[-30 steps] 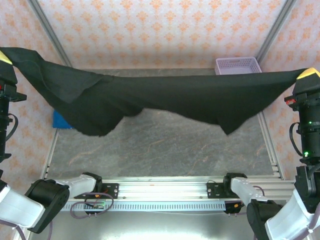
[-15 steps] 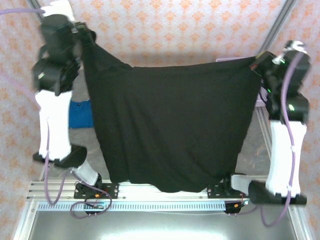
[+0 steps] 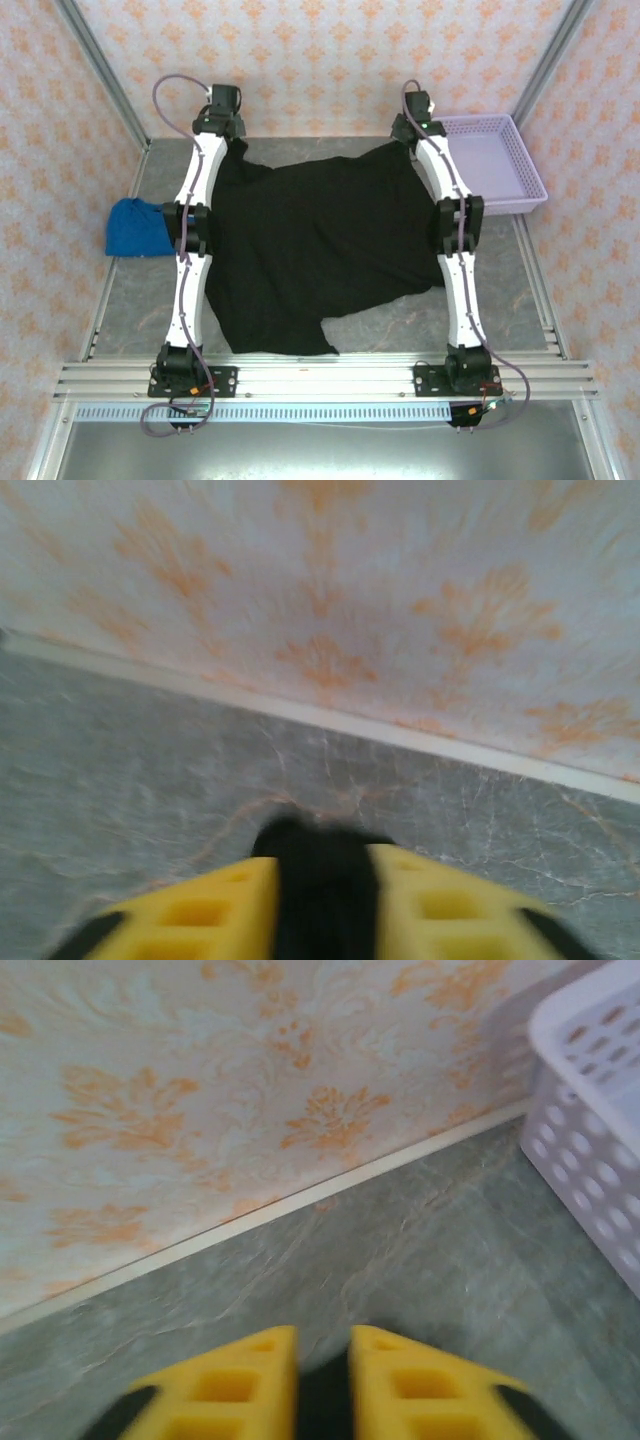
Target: Fold the inside-out t-shirt
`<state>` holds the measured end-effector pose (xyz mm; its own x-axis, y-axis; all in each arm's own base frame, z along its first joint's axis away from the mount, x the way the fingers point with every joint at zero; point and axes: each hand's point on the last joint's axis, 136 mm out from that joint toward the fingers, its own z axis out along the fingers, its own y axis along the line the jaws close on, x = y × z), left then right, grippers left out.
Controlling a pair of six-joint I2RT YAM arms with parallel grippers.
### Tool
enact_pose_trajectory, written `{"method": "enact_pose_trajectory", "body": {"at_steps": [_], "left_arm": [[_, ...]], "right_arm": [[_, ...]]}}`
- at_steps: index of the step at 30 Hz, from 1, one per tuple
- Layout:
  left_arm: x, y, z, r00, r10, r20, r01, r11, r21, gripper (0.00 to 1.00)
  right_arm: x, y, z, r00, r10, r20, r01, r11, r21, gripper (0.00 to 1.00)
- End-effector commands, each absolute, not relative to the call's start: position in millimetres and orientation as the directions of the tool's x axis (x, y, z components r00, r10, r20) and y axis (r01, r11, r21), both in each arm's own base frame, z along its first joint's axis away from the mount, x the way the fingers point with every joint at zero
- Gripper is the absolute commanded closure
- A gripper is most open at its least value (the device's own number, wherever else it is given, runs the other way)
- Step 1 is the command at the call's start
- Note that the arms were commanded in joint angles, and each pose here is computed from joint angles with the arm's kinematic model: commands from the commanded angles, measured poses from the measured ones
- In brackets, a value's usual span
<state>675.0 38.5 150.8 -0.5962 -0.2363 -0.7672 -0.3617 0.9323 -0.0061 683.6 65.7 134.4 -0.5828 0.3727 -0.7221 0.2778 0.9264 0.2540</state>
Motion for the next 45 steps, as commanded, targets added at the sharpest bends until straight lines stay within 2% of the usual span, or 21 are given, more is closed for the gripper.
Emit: {"method": "enact_pose_trajectory", "body": {"at_steps": [1,4,8,11,14,18,22,25,33,40,45], "left_arm": [[683,31,269,-0.350,-0.339,-0.873,-0.314,0.921,-0.232,0.50],[668,27,291,-0.365,-0.358,-0.859,-0.284,0.922,-0.263,0.34],[626,20,301,-0.468,-0.398,-0.789,-0.304,0.911,-0.279,0.31],[584,4,289,-0.548,-0.439,-0.712,-0.312,0.897,-0.313,0.31],[532,-19,275,-0.553,-0.489,-0.675,-0.290,0.872,-0.394,0.31],[458,-40,222,-0.600,-0.501,-0.624,-0.291,0.863,-0.413,0.30],[419,-48,149,-0.689,-0.492,-0.531,-0.328,0.866,-0.377,0.30],[424,-48,114,-0.733,-0.476,-0.487,-0.345,0.876,-0.336,0.30],[468,-51,47,-0.815,-0.408,-0.411,-0.345,0.912,-0.220,0.30],[522,-66,14,-0.876,-0.326,-0.354,-0.284,0.944,-0.166,0.30],[564,-74,8,-0.903,-0.274,-0.331,-0.240,0.960,-0.142,0.29]], "right_arm": [[671,50,197,-0.535,0.337,-0.774,0.293,0.934,0.205,0.67],[648,57,211,-0.584,0.278,-0.763,0.267,0.953,0.143,0.61],[600,76,210,-0.675,0.214,-0.706,0.189,0.975,0.114,0.57],[541,85,190,-0.752,0.191,-0.631,0.159,0.981,0.108,0.57],[473,84,160,-0.814,0.200,-0.546,0.166,0.980,0.112,0.55],[400,73,112,-0.886,0.225,-0.406,0.201,0.974,0.101,0.53],[385,60,70,-0.905,0.293,-0.310,0.269,0.956,0.118,0.52],[382,43,44,-0.912,0.333,-0.241,0.321,0.943,0.087,0.55],[355,3,20,-0.880,0.429,-0.204,0.441,0.898,-0.016,0.57],[350,-5,20,-0.855,0.477,-0.205,0.492,0.870,-0.023,0.57],[353,2,21,-0.829,0.518,-0.208,0.522,0.852,0.040,0.58]]}}
